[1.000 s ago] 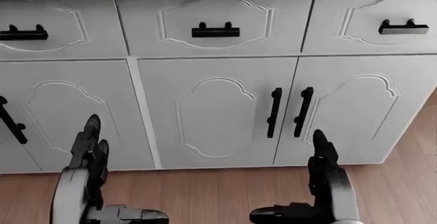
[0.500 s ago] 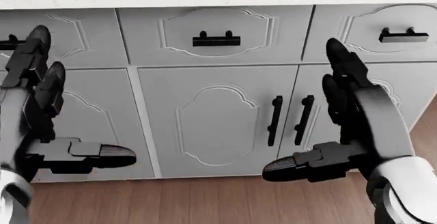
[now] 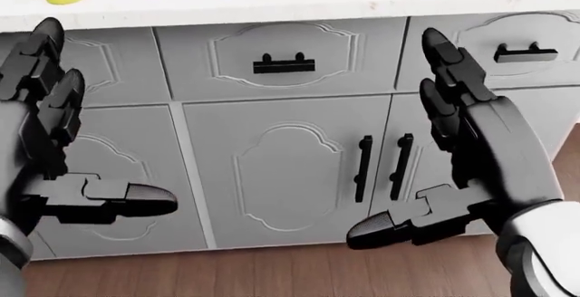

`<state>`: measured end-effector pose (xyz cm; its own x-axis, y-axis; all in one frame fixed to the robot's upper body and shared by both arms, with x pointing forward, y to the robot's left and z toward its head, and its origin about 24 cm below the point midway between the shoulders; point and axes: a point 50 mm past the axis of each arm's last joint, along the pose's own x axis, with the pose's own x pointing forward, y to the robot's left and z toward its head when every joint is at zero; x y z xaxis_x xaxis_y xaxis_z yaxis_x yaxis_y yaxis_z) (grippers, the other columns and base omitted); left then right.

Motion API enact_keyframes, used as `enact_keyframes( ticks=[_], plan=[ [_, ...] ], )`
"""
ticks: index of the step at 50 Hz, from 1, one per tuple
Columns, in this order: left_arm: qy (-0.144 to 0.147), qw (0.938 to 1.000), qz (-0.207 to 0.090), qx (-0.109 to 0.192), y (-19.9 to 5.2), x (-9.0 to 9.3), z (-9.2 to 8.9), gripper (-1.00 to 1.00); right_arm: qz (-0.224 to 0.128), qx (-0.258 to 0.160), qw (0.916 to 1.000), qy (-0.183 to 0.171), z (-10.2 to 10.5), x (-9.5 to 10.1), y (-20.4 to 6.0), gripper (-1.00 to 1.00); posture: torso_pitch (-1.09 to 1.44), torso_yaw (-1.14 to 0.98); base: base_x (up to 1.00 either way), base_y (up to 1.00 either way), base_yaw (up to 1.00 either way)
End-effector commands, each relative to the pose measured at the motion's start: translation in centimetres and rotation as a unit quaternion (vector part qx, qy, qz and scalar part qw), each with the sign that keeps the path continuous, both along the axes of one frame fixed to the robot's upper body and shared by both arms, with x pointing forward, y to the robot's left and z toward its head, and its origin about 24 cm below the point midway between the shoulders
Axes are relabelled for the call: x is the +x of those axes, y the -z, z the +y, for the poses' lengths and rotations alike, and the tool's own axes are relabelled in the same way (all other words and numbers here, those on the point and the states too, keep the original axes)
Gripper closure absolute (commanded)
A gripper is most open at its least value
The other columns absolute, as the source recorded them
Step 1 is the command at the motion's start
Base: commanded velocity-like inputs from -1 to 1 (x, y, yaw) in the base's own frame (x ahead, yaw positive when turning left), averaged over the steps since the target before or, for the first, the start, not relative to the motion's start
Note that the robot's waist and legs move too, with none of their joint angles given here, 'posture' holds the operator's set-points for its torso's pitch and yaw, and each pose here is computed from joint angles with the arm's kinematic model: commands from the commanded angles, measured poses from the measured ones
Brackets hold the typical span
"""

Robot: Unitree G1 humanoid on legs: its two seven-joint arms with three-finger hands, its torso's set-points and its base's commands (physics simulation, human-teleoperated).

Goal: Place the bread and cheese on the cutting board.

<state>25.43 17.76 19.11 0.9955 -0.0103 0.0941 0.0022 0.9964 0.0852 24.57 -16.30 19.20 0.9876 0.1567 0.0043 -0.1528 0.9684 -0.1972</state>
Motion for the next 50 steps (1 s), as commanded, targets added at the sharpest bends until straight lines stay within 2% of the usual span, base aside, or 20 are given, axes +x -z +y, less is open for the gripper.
enact_keyframes(
  ticks=[1,17,21,36,46,50],
  plan=[
    [0.004,0.9991,-0.041,0.006,-1.3,-0.3,-0.3,-1.00,-0.042,-0.005,0.9991,-0.005,0.1,-0.3,-1.3,-1.00,0.00,0.00,0.12,0.02,0.00],
    [0.005,0.9991,-0.042,0.008,-1.5,-0.2,-0.3,-1.00,-0.046,-0.012,0.9988,-0.011,0.4,-0.3,-1.4,-1.00,0.00,0.00,0.15,0.03,0.00],
    [0.005,0.9991,-0.042,0.009,-1.6,-0.1,-0.4,-1.00,-0.047,0.012,0.9988,-0.009,0.2,-0.1,-1.9,-1.00,0.00,0.00,0.37,-0.03,0.00],
    [0.003,0.9990,-0.044,0.009,-1.5,-0.3,-0.2,-1.00,-0.055,-0.002,0.9983,-0.019,0.6,-0.5,-1.8,-1.00,0.00,0.00,0.09,0.00,0.00],
    [0.001,0.9980,-0.063,0.007,-3.2,-1.1,0.0,-1.00,-0.067,-0.006,0.9973,-0.030,0.9,-1.5,-3.1,-1.00,0.00,0.00,0.06,0.00,0.00],
    [0.000,0.9979,-0.064,0.007,-3.0,-1.1,0.1,-1.00,-0.068,-0.008,0.9971,-0.033,0.9,-1.6,-3.2,-1.00,0.00,0.00,0.05,0.00,0.00]
  ],
)
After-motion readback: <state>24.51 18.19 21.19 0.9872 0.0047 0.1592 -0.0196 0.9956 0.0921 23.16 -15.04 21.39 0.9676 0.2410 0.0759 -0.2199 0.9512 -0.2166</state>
